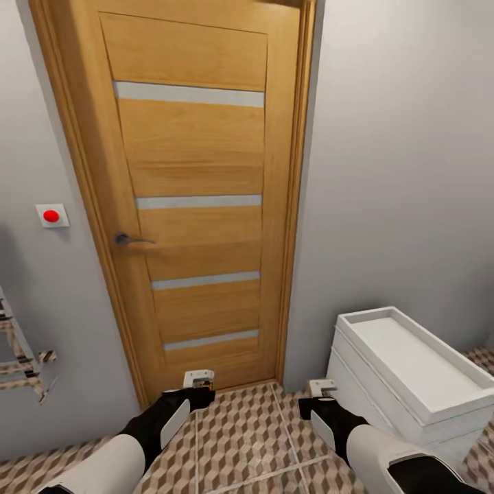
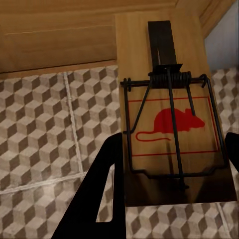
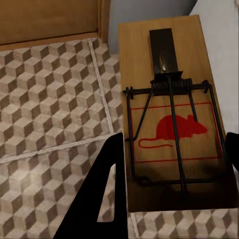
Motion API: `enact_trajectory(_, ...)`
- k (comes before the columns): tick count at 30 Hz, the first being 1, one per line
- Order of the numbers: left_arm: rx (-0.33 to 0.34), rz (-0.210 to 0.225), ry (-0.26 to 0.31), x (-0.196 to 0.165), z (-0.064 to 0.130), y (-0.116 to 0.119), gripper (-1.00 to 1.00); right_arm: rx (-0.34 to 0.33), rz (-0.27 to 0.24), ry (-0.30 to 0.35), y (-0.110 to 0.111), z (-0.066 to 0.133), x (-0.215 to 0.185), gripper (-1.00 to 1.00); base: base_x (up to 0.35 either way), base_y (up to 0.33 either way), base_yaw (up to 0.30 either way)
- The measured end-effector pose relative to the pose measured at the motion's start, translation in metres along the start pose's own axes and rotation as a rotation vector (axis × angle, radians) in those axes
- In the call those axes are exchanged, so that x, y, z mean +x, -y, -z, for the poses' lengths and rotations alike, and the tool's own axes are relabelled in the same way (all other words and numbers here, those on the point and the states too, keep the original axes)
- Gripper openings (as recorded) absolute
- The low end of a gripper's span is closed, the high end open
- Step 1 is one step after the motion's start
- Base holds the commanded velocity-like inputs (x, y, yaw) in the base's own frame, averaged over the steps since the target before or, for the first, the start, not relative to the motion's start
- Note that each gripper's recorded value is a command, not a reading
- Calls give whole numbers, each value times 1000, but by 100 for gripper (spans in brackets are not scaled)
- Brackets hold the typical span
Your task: Take the four mousetraps from the cabinet in the bathroom and place them on the bathroom floor. Make sure all four end up on the same floor surface, and ensure that at least two of them are either under or directly next to the same bathroom sink.
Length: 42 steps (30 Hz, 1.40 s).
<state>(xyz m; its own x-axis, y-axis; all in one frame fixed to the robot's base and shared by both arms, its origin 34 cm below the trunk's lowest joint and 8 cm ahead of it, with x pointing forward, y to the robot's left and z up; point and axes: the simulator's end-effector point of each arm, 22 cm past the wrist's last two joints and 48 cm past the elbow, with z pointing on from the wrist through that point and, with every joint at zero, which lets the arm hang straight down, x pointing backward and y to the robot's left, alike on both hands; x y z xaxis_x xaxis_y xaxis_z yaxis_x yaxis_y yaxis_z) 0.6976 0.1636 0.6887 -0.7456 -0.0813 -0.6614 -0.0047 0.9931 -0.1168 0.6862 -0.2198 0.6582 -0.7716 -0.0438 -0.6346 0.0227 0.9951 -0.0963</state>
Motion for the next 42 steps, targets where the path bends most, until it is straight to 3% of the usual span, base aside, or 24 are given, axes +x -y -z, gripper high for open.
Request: enact_trajectory(42,2,-2,20,-9,7,1,-100,1,-2,21,1,6,-10,-100,0,0,-288)
